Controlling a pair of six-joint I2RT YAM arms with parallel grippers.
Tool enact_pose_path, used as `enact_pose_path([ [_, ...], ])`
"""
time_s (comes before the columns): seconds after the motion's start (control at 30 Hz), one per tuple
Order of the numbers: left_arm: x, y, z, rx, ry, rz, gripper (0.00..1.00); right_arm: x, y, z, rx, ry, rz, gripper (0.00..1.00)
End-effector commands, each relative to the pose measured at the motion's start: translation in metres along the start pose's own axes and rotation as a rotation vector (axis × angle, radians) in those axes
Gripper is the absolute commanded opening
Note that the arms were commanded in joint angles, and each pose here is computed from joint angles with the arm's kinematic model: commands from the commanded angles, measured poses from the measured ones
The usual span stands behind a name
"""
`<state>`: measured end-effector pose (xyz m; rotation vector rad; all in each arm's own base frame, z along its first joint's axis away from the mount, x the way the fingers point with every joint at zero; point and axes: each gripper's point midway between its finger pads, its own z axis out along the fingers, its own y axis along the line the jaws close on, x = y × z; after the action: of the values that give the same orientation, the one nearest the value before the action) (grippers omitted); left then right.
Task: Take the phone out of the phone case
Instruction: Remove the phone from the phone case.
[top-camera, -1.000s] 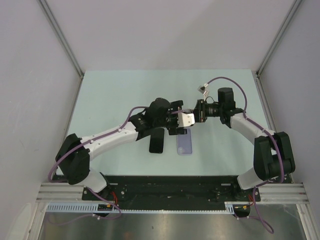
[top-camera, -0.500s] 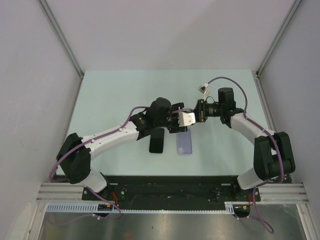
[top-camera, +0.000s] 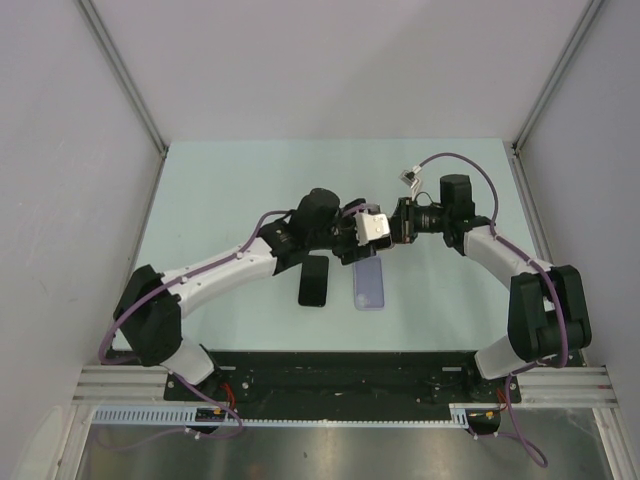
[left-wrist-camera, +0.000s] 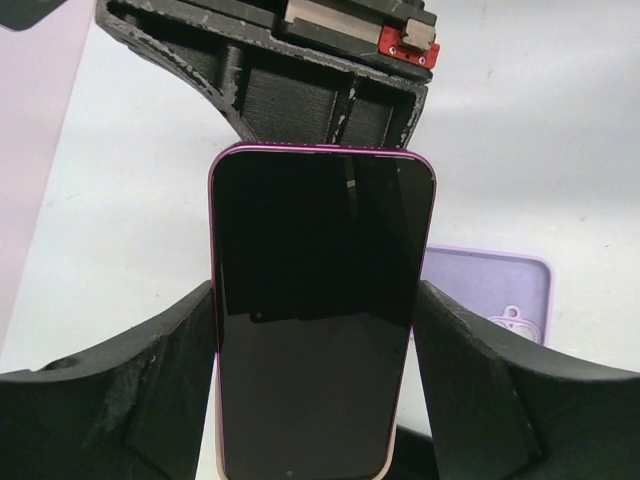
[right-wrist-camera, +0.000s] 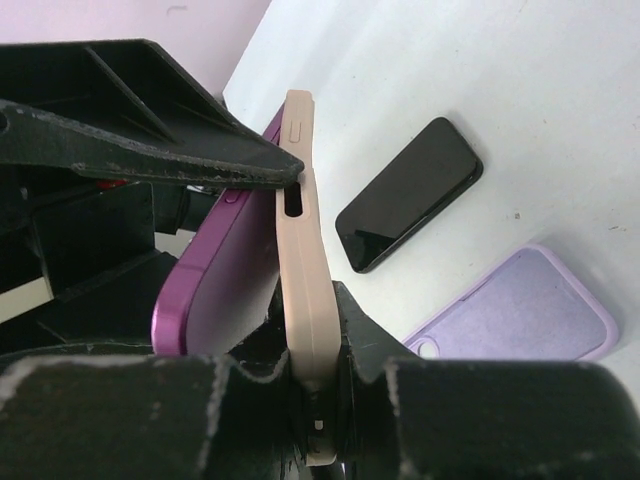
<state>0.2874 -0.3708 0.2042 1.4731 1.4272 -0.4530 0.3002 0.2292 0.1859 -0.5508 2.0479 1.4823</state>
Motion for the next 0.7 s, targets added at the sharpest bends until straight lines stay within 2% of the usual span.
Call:
enact_pose_path([
  [0.0, -0.042, 0.014, -0.012, 0.02, -0.134, -0.121, 0.01, -0.021, 0.002, -0.01, 0.031, -0.063, -0.089, 0.0],
  [0.4, -0.044, 0.03, -0.015, 0.027, -0.168, -0.326, 0.0, -0.021, 0.0, -0.011, 0.069, -0.066, -0.16, 0.0],
  [0.67, -0.039, 0.052, -0.02, -0.083, -0.156, -0.43, 0.0, -0.023, -0.007, -0.013, 0.147, -0.077, -0.185, 0.0],
])
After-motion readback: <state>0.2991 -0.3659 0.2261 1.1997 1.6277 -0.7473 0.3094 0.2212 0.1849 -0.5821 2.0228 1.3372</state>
